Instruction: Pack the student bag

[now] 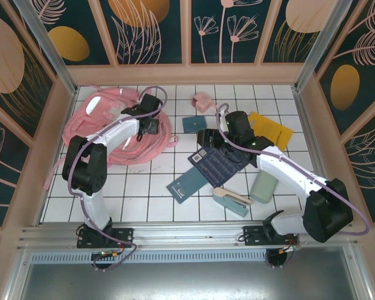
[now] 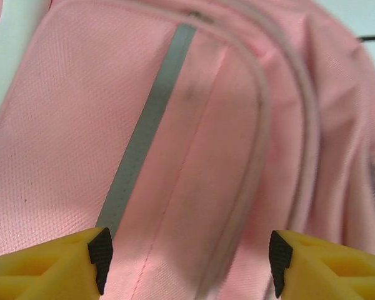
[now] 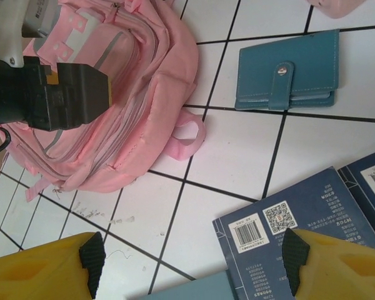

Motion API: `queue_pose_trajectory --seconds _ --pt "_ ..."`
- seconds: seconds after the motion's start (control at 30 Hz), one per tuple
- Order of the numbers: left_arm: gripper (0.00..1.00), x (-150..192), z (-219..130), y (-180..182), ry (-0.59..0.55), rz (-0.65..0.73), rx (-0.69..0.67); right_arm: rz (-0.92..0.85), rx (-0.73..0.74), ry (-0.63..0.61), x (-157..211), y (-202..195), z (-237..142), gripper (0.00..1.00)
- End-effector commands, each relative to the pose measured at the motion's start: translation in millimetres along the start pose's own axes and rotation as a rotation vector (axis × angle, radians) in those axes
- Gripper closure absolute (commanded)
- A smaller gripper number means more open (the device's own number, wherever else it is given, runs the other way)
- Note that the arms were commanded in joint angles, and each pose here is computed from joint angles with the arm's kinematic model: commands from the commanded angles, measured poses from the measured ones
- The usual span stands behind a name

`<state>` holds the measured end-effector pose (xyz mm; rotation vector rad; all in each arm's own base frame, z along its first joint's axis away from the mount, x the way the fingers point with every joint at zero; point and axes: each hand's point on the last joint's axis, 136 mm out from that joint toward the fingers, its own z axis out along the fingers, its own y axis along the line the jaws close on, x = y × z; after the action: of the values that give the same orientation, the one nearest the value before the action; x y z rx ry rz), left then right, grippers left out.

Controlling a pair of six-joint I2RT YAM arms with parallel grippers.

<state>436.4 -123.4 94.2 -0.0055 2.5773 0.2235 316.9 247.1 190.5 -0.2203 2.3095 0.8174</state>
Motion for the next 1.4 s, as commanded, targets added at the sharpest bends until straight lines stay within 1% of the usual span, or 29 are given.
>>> queue_pose_trajectory --seconds 0.0,0.17,0.27,0.3,0.37,0.43,0.5,0.57,0.63,0.73,0.83,0.9,1.03,1.07,1.1,1.13,1.17,1.37 --pt "0.32 16 3 11 0.038 0.037 -0.046 -0.017 -0.034 0.036 11 4 9 0.23" --pt "0.32 25 14 3 0.073 0.051 -0.017 -0.031 -0.035 0.053 14 3 14 0.23" --pt "0.33 28 21 5 0.085 0.069 -0.045 -0.034 -0.037 0.063 17 2 16 0.23" --pt "0.33 28 24 7 0.085 0.076 -0.061 -0.034 -0.042 0.069 19 2 17 0.24" --pt "0.37 29 29 11 0.092 0.090 -0.093 -0.034 -0.056 0.075 21 3 17 0.26" --pt "0.44 28 34 17 0.094 0.092 -0.126 -0.032 -0.058 0.080 23 3 18 0.26" --pt "0.54 27 37 24 0.094 0.089 -0.147 -0.036 -0.067 0.081 23 5 18 0.29" --pt "0.69 24 39 27 0.094 0.089 -0.149 -0.043 -0.078 0.086 25 8 17 0.30" --pt "0.84 22 40 24 0.104 0.090 -0.113 -0.052 -0.085 0.085 25 11 17 0.32" --pt "1.00 14 35 10 0.111 0.078 -0.023 -0.058 -0.095 0.084 27 16 18 0.33" --pt "1.00 -5 15 0 0.074 0.052 0.055 -0.054 -0.088 0.093 29 17 24 0.33" --pt "1.00 -22 -2 -4 0.047 0.019 0.119 -0.044 -0.070 0.105 30 20 30 0.30" --pt "1.00 -52 -30 -7 0.012 -0.102 0.261 -0.017 -0.066 0.100 31 22 41 0.32" --pt "1.00 -60 -37 -8 0.004 -0.134 0.298 0.001 -0.074 0.111 32 23 47 0.33" --pt "1.00 -66 -43 -7 0.001 -0.158 0.328 0.011 -0.098 0.136 36 26 52 0.36" --pt "1.00 -70 -48 -8 0.000 -0.172 0.352 0.019 -0.121 0.151 37 31 56 0.37" --pt "1.00 -76 -55 -8 -0.008 -0.187 0.371 0.025 -0.150 0.173 39 37 61 0.40" --pt "1.00 -102 -86 2 -0.058 -0.283 0.462 0.022 -0.212 0.211 38 64 79 0.39"
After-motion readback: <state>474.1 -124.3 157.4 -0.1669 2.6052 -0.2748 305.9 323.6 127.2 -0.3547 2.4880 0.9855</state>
